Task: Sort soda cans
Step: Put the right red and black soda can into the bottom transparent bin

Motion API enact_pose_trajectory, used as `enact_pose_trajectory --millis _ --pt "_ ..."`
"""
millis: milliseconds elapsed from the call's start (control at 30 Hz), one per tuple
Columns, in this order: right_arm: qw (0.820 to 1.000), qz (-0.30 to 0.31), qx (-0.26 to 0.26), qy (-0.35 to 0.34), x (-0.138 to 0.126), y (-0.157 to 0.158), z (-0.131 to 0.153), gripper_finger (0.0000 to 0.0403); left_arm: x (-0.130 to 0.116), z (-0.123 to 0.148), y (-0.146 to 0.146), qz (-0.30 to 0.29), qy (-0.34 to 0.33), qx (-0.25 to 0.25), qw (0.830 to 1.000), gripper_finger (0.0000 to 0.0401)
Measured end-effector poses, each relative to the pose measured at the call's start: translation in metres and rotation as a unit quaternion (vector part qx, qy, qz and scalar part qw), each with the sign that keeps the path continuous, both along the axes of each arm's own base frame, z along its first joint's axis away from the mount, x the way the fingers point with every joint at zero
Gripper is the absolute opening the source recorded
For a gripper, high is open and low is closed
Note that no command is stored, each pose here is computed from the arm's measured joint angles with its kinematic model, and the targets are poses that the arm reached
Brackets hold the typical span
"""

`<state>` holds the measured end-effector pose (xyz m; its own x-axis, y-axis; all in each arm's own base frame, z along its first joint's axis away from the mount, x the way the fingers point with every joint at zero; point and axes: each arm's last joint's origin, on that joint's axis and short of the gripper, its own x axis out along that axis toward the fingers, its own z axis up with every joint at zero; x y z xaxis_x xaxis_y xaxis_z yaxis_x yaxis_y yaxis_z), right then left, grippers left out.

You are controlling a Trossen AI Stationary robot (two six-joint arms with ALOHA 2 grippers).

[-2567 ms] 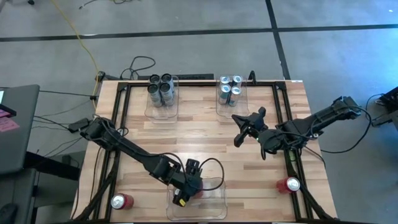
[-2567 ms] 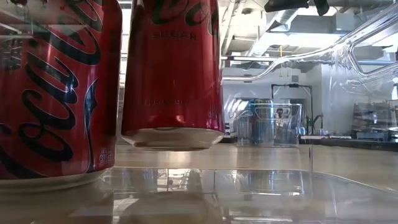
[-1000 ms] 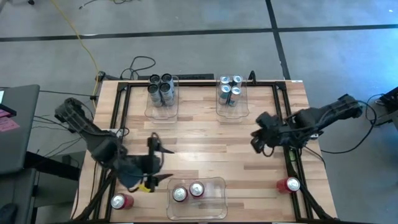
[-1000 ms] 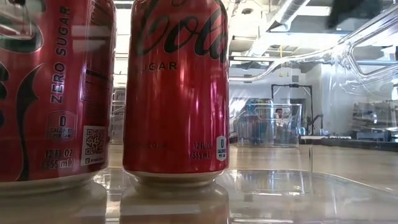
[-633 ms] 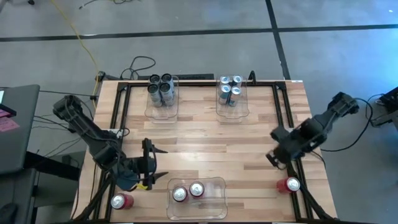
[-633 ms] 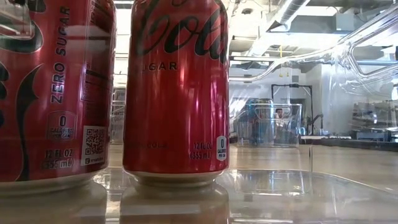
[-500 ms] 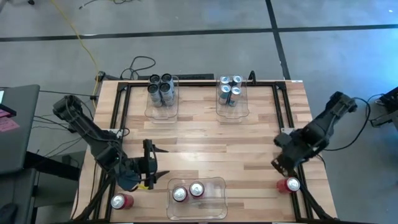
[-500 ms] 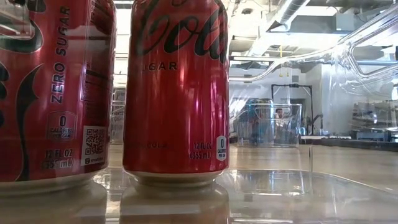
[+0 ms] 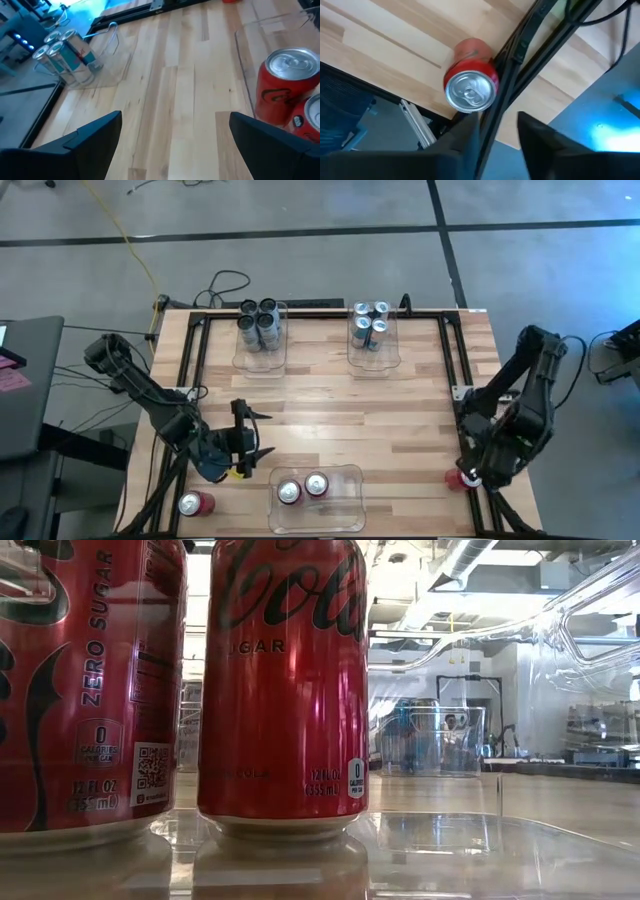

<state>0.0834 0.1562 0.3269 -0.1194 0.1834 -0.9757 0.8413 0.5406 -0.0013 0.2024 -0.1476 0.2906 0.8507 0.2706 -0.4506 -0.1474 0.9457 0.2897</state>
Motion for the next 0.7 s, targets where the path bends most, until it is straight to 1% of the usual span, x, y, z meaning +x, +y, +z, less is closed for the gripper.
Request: enact_pose_trajectory --millis 100,300,333,367,400,500,567,700 --pt "1.000 0.004 -0.007 0.005 0.001 0.009 -0.005 0.0227 -0.001 -0.001 0.001 0.002 0.004 0.002 1.000 0.0365" --pt "0.998 0.019 -0.048 0.026 0.011 0.025 -0.021 0.0370 0.001 -0.001 0.002 0.007 0.001 -0.003 1.000 0.0365" --pt "0.998 0.021 -0.053 0.030 0.012 0.028 -0.024 0.0384 0.001 -0.001 0.002 0.008 0.001 -0.005 1.000 0.0365" --pt "0.997 0.024 -0.056 0.036 0.014 0.030 -0.027 0.0391 0.001 -0.001 0.002 0.009 0.001 -0.005 1.000 0.0365" --pt "0.997 0.023 -0.058 0.044 0.016 0.033 -0.029 0.0389 0.001 -0.001 0.002 0.009 0.001 -0.005 1.000 0.0365" --pt "0.997 0.021 -0.057 0.049 0.022 0.042 -0.037 0.0368 0.001 -0.001 0.002 0.013 -0.002 -0.013 1.000 0.0365" --pt "0.997 0.023 -0.056 0.049 0.025 0.047 -0.042 0.0362 0.001 -0.001 0.002 0.016 -0.003 -0.018 1.000 0.0365" --pt "0.995 0.030 -0.074 0.060 0.026 0.052 -0.054 0.0363 0.000 -0.001 0.001 0.014 -0.004 -0.020 1.000 0.0365"
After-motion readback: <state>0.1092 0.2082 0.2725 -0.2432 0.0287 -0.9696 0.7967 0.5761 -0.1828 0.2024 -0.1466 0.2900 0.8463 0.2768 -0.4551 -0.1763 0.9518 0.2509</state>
